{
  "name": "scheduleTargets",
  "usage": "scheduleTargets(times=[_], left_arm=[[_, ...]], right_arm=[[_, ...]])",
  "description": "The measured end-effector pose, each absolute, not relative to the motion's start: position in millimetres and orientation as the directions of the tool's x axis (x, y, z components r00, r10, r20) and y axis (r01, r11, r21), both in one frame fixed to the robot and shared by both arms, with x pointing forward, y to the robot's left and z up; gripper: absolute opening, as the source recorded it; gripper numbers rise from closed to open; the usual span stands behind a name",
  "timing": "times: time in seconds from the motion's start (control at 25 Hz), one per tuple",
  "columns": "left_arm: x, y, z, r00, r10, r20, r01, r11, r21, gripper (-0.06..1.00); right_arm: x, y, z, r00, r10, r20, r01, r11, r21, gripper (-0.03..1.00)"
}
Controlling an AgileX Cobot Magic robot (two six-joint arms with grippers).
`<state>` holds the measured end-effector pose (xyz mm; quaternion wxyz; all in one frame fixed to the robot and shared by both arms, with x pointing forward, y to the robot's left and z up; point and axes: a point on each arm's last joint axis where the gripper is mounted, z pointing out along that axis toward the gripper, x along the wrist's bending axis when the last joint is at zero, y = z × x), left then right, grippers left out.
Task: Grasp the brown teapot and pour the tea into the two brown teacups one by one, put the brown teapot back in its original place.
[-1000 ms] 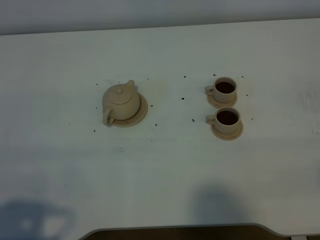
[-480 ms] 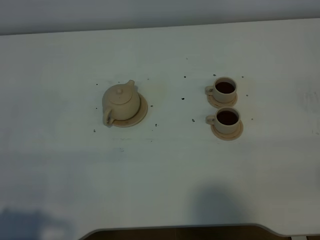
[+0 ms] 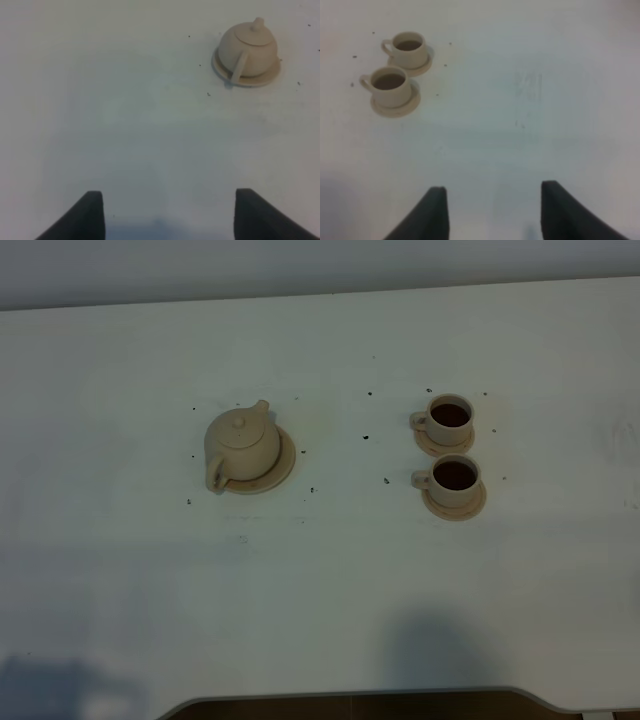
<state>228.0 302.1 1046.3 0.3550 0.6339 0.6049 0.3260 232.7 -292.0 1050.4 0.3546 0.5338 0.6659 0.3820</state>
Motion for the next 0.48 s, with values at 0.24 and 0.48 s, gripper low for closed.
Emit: scheduleTargets(times=[0.24,0.48], left_arm=[[228.0,302.1,1046.3,0.056,0.998,-0.016,0.535,-0.016,0.844,0.55],[228.0,302.1,1046.3,0.056,0.998,-0.016,0.535,-0.016,0.844,0.55]], right_arm=[[232.7,-292.0,1050.4,-0.179,0.982,-0.064,0.44,0.138,0.887,0.44],[232.7,-292.0,1050.4,-0.179,0.982,-0.064,0.44,0.138,0.887,0.44]])
